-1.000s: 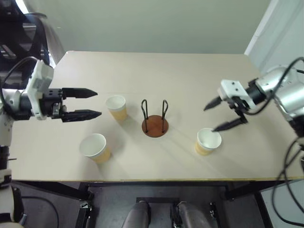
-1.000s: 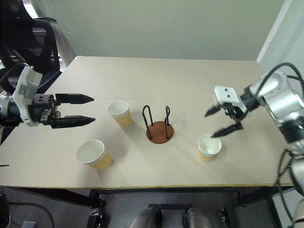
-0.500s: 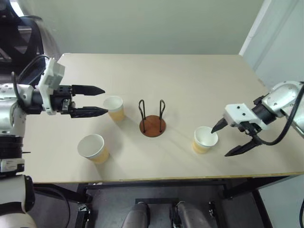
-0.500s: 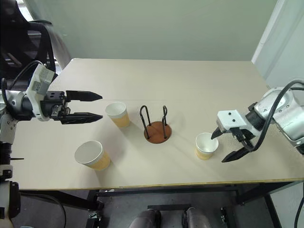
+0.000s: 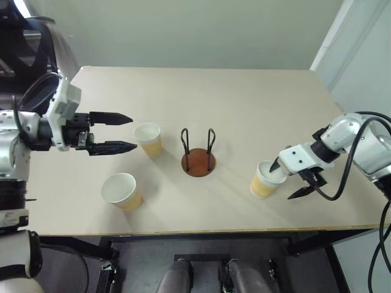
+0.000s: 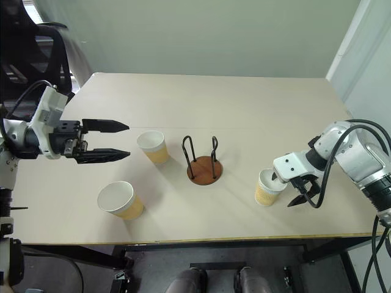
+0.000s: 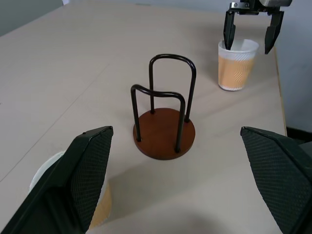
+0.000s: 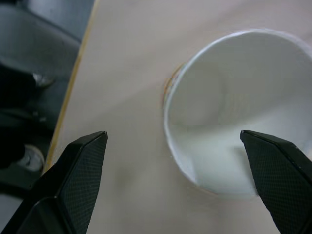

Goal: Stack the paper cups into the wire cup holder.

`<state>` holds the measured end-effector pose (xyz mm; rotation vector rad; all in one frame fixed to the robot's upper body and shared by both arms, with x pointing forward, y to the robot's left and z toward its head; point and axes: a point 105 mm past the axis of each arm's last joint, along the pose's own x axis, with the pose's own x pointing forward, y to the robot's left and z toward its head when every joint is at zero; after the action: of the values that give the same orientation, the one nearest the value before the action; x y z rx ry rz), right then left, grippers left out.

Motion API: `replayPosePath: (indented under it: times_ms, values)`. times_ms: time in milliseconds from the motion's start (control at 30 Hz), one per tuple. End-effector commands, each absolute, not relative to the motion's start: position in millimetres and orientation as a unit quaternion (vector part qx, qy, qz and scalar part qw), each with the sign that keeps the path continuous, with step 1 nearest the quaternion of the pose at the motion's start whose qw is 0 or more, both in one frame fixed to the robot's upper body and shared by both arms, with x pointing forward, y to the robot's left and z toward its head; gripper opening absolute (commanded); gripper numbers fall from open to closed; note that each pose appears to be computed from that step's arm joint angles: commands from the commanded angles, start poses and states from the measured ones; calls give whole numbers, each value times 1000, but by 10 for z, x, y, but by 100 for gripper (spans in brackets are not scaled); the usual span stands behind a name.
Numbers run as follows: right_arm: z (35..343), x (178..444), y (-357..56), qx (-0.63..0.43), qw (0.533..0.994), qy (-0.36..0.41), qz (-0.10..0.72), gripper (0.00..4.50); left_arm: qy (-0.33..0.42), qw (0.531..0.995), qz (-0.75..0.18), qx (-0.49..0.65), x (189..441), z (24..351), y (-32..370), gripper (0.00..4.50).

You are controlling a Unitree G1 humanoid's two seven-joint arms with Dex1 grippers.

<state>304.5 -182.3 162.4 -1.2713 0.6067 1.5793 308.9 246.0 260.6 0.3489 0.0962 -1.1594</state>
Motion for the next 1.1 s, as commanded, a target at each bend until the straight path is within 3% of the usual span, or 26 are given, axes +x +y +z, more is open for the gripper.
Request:
replayPosePath:
  times_ms: [33,367,700,1100]
  values:
    - [1682,3052,-1842,-542,476,243,648,385,22,825,-534,184,3024,2754,2493,450]
    - [1758,3098,-1785,-548,476,228,649,5,30,827,-526,196,3037,2739,2524,450]
    - [1968,3211,-1622,-577,473,185,640,5,33,829,-519,204,3086,2660,2600,450]
    - [2669,3465,-1302,-606,511,93,603,5,42,797,-581,160,2887,2525,2532,450]
